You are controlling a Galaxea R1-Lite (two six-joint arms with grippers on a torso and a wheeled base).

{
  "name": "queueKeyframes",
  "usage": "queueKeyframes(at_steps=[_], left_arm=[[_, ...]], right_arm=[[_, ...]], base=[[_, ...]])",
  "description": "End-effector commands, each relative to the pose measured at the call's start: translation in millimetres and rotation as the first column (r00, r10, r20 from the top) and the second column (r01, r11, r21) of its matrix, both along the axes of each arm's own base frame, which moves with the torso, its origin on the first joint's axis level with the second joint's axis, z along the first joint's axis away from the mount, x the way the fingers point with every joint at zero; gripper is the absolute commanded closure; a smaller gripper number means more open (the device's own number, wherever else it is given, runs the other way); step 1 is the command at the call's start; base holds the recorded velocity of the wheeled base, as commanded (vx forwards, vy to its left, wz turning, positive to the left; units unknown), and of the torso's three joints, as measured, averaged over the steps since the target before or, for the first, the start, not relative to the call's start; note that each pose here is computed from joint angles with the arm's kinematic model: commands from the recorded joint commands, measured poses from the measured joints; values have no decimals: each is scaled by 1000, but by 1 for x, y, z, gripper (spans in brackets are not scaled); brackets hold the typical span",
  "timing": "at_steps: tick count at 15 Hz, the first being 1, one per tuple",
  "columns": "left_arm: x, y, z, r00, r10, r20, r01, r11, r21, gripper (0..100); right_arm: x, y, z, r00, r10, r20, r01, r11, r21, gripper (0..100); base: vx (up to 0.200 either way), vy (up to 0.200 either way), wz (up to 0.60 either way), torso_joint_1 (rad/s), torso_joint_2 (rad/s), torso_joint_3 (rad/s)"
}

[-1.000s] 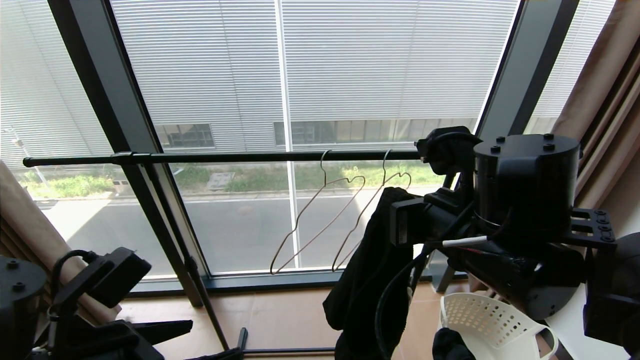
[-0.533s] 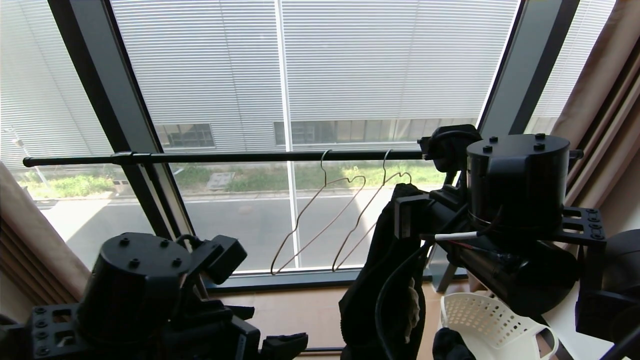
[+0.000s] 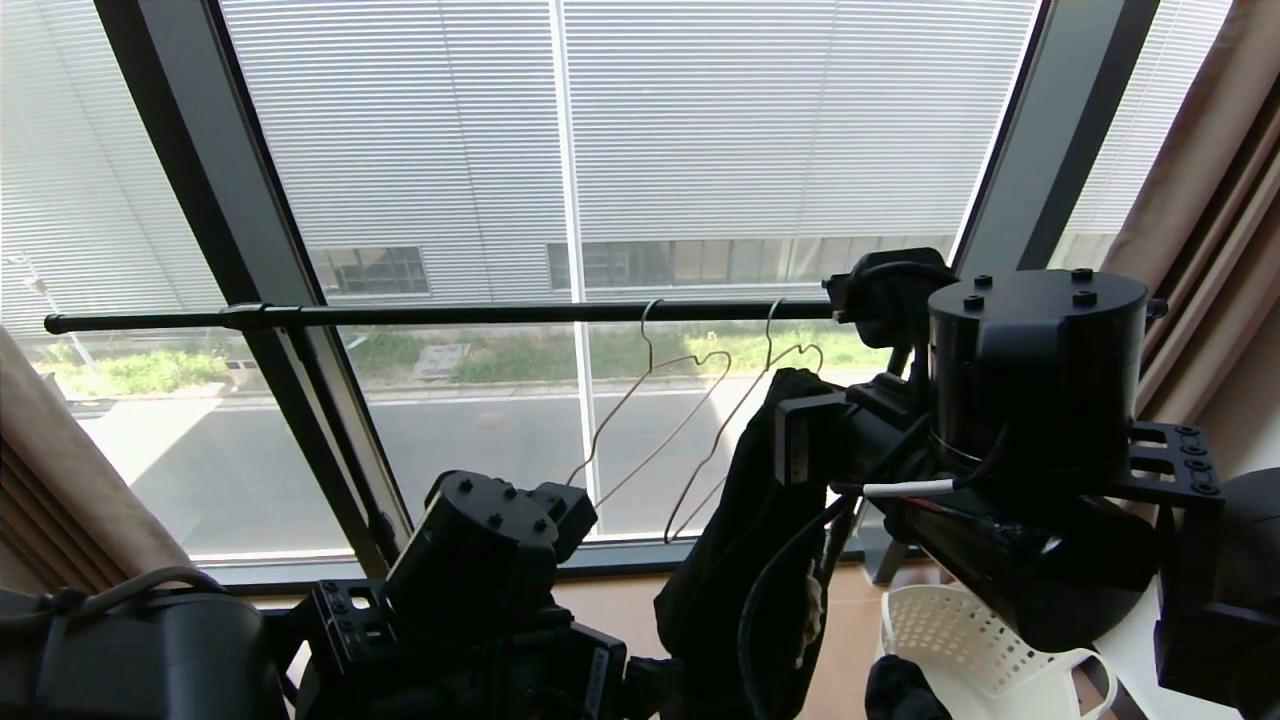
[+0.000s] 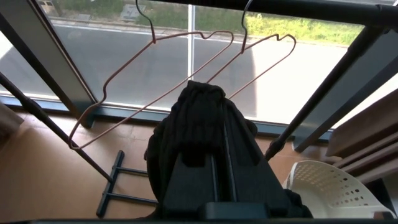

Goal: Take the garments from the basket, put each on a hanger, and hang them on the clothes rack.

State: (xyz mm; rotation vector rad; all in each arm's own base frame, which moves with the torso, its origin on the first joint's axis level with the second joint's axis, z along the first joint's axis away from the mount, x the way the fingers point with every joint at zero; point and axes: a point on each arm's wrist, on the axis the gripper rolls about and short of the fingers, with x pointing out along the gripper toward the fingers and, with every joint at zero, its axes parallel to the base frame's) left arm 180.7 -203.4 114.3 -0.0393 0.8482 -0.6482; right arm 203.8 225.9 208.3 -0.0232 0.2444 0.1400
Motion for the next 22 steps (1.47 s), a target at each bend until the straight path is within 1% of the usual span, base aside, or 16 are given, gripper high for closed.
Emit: queueKeyframes(at_steps=[1, 3, 5, 6, 8, 10, 13, 15, 16, 18, 22], left_arm=[[0, -9, -8, 1000, -12, -14, 13, 1000, 22, 0], [2, -14, -10, 1000, -20, -17, 20, 999, 25, 0], [7, -19, -19, 1000, -10, -28, 11, 998, 54, 0], [9, -21, -24, 1000, -3, -31, 5, 998, 68, 0], [12, -24, -25, 1000, 6, -19, -5, 998, 64, 0], [15, -28, -26, 1000, 5, -17, -4, 998, 61, 0], [20, -35, -20, 1000, 3, 2, -3, 999, 38, 0], [19, -39, -18, 1000, -8, 10, 7, 1000, 28, 0], [19, -39, -18, 1000, -9, 9, 9, 1000, 30, 0], [16, -43, -25, 1000, -21, -6, 21, 998, 51, 0], [17, -46, -30, 1000, -24, -12, 25, 998, 64, 0]], right_arm=[[-3, 1, 3, 1000, 11, 7, -11, 1000, 9, 100], [-7, 3, 5, 1000, 23, 17, -23, 999, 22, 100], [-8, 5, 8, 999, 30, 38, -31, 998, 46, 100], [-9, 5, 8, 999, 31, 39, -33, 998, 48, 100], [-12, 2, 13, 998, 33, 48, -35, 998, 57, 100], [-18, 4, 17, 997, 52, 57, -56, 996, 67, 100], [-18, 5, 15, 997, 55, 53, -59, 996, 63, 100], [-17, 6, 14, 997, 57, 51, -60, 996, 61, 100], [-17, 6, 14, 997, 57, 52, -60, 996, 62, 100], [-17, 6, 16, 997, 57, 55, -60, 996, 66, 100], [-18, 4, 21, 996, 52, 75, -59, 994, 88, 100]], base=[[0, 0, 0, 0, 0, 0], [0, 0, 0, 0, 0, 0], [0, 0, 0, 0, 0, 0], [0, 0, 0, 0, 0, 0], [0, 0, 0, 0, 0, 0], [0, 0, 0, 0, 0, 0], [0, 0, 0, 0, 0, 0], [0, 0, 0, 0, 0, 0], [0, 0, 0, 0, 0, 0], [0, 0, 0, 0, 0, 0], [0, 0, 0, 0, 0, 0]])
